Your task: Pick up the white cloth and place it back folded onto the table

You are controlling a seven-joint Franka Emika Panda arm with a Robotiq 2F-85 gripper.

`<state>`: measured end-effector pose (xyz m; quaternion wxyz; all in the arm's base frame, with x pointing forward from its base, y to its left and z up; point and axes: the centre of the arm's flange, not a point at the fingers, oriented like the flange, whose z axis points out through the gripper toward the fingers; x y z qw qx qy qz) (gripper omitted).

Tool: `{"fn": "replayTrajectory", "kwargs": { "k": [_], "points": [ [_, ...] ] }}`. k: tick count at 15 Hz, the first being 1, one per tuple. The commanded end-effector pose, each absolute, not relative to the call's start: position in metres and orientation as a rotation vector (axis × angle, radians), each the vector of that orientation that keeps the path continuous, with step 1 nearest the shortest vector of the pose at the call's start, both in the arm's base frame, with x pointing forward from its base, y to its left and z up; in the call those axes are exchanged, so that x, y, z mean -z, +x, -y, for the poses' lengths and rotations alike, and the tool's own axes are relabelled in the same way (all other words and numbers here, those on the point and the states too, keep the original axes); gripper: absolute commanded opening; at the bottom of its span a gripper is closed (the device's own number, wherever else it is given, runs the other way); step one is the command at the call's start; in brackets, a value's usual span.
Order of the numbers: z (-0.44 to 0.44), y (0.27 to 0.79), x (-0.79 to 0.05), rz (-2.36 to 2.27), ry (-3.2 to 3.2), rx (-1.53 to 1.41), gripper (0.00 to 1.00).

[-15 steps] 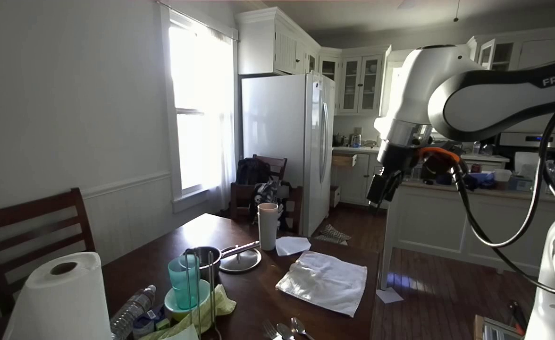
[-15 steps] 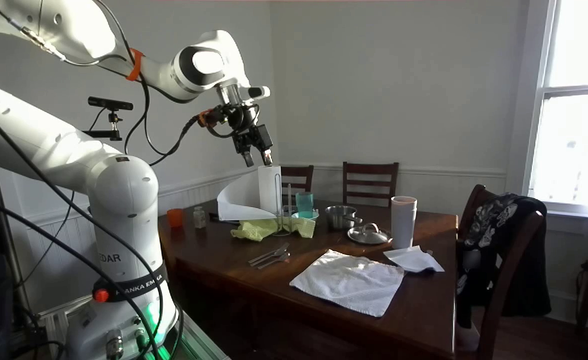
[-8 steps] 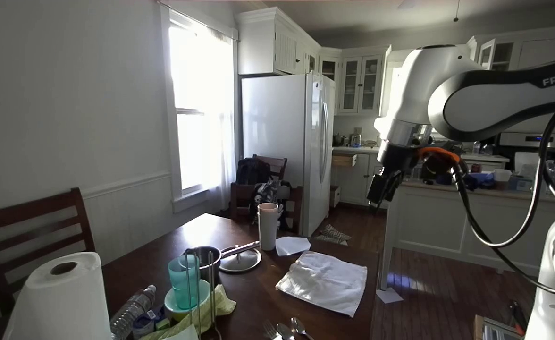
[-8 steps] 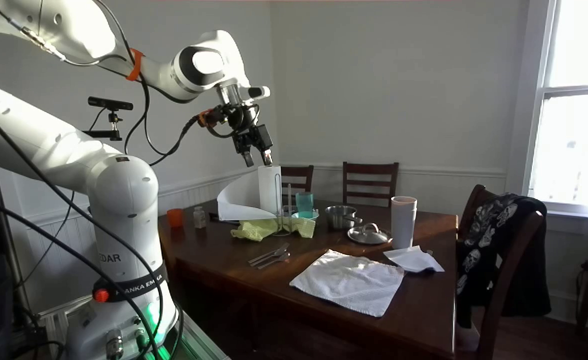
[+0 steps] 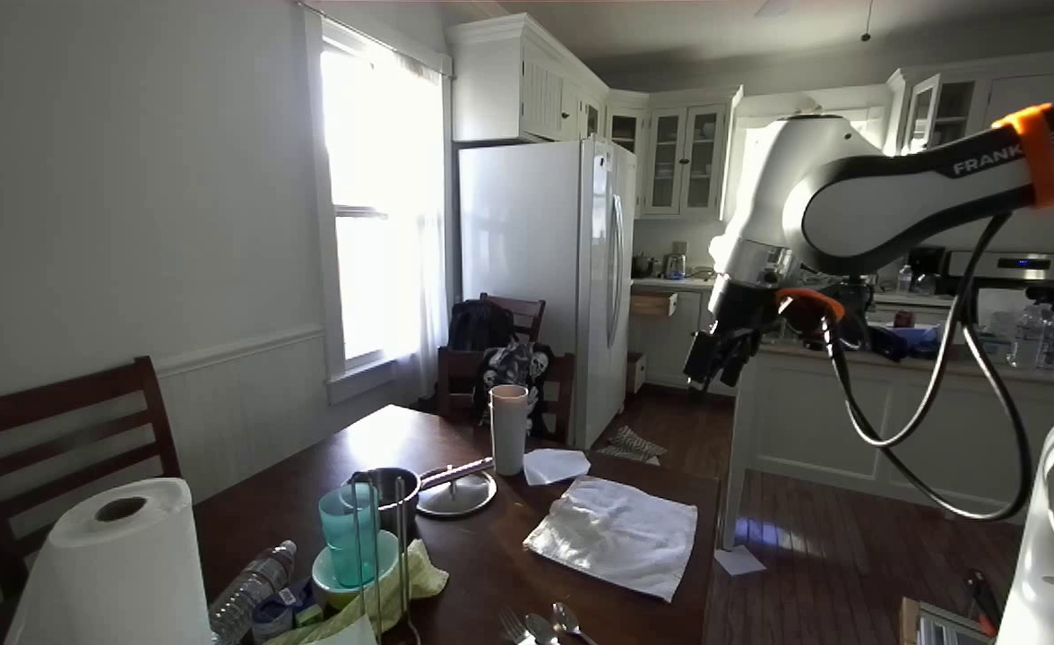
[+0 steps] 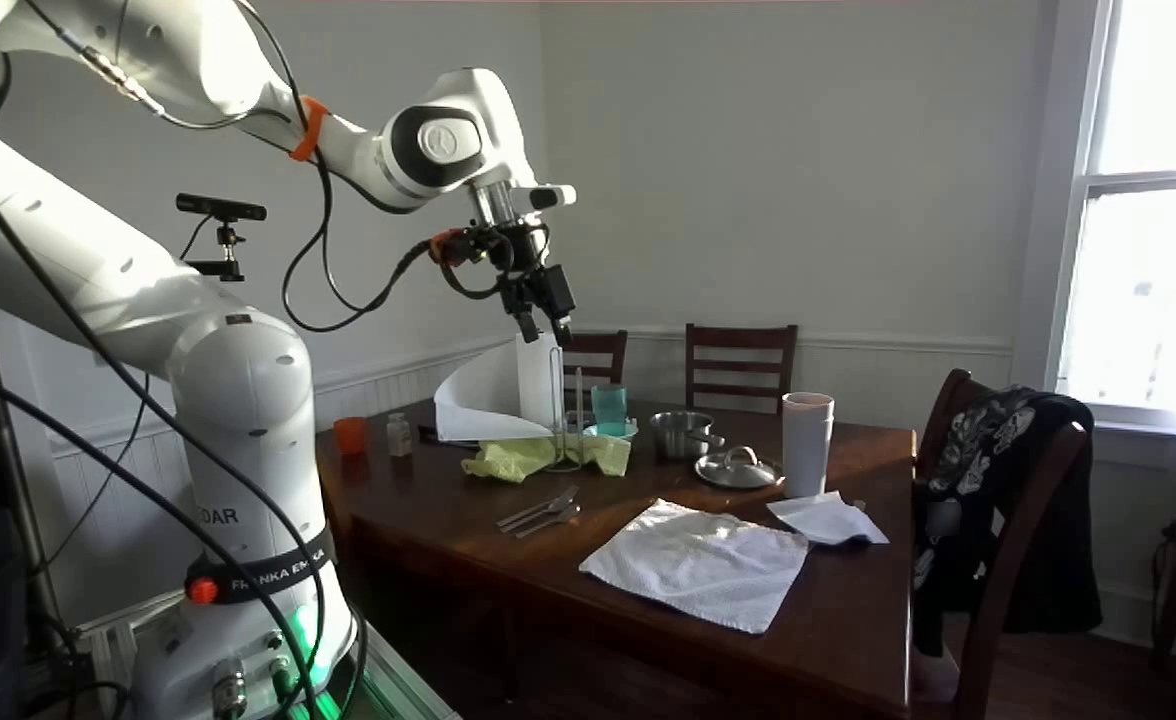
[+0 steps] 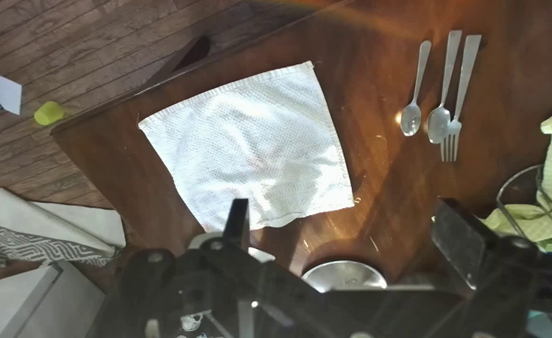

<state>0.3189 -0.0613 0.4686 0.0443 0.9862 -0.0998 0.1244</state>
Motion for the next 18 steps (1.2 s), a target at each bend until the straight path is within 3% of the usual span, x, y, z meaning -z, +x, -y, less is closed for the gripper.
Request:
{"fn": "replayTrajectory", "kwargs": {
  "k": [1,18],
  "points": [
    [0.086,0.356,-0.435,0.389,3.028,-0.400,1.00],
    [0.141,0.477,-0.253,0.523,3.043,-0.128,1.00]
  ]
}}
